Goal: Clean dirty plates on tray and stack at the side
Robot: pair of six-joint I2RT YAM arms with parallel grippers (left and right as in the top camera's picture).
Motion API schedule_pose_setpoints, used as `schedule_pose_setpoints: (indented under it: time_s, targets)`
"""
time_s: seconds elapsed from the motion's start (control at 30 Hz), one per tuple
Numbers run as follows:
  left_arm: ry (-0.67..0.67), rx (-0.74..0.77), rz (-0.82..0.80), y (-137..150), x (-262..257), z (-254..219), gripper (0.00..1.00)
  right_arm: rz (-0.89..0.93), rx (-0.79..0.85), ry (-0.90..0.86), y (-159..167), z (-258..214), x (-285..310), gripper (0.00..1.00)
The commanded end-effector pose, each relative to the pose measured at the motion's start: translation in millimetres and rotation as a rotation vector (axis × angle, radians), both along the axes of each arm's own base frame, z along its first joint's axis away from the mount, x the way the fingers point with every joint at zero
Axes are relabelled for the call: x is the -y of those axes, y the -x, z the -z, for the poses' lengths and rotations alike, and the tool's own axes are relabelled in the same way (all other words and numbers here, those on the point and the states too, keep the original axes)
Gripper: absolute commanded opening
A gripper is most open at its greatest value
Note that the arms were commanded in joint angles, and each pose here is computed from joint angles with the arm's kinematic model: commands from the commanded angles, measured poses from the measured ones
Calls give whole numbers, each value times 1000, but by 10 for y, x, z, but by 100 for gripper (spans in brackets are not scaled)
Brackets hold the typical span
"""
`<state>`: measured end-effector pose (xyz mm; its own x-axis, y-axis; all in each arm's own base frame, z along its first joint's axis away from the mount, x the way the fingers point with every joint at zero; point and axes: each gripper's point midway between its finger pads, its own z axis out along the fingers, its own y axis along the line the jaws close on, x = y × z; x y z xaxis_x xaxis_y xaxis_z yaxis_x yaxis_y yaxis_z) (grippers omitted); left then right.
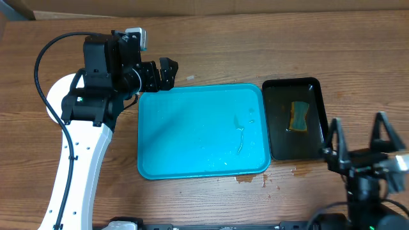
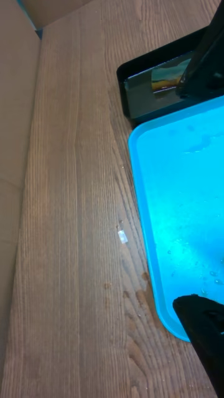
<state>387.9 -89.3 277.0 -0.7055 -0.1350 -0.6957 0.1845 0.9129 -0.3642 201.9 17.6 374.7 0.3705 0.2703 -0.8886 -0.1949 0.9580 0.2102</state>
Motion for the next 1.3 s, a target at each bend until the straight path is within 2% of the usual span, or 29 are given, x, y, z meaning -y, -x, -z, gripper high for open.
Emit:
schedule_pose_setpoints:
  time_s: [0.0, 0.23, 0.53, 0.8, 1.1, 1.27]
  targets:
    - [3, 1, -6, -21, -3, -8, 100, -19, -35, 6, -123, 442, -40, 100]
    - [3, 2, -6, -20, -3, -9, 100, -8, -99, 3, -271, 974, -25, 100]
    - [3, 1, -6, -21, -3, -8, 100, -9, -198, 6, -372, 1439, -29, 100]
    - [3, 1, -6, -21, -3, -8, 100, -7, -448, 10, -436, 2058, -26, 100]
    - [3, 1, -6, -21, -3, -8, 100, 2, -410, 235, -429, 2033, -89, 100]
    - [3, 1, -6, -21, -3, -8, 100, 3, -410, 237, -429, 2033, -88, 100]
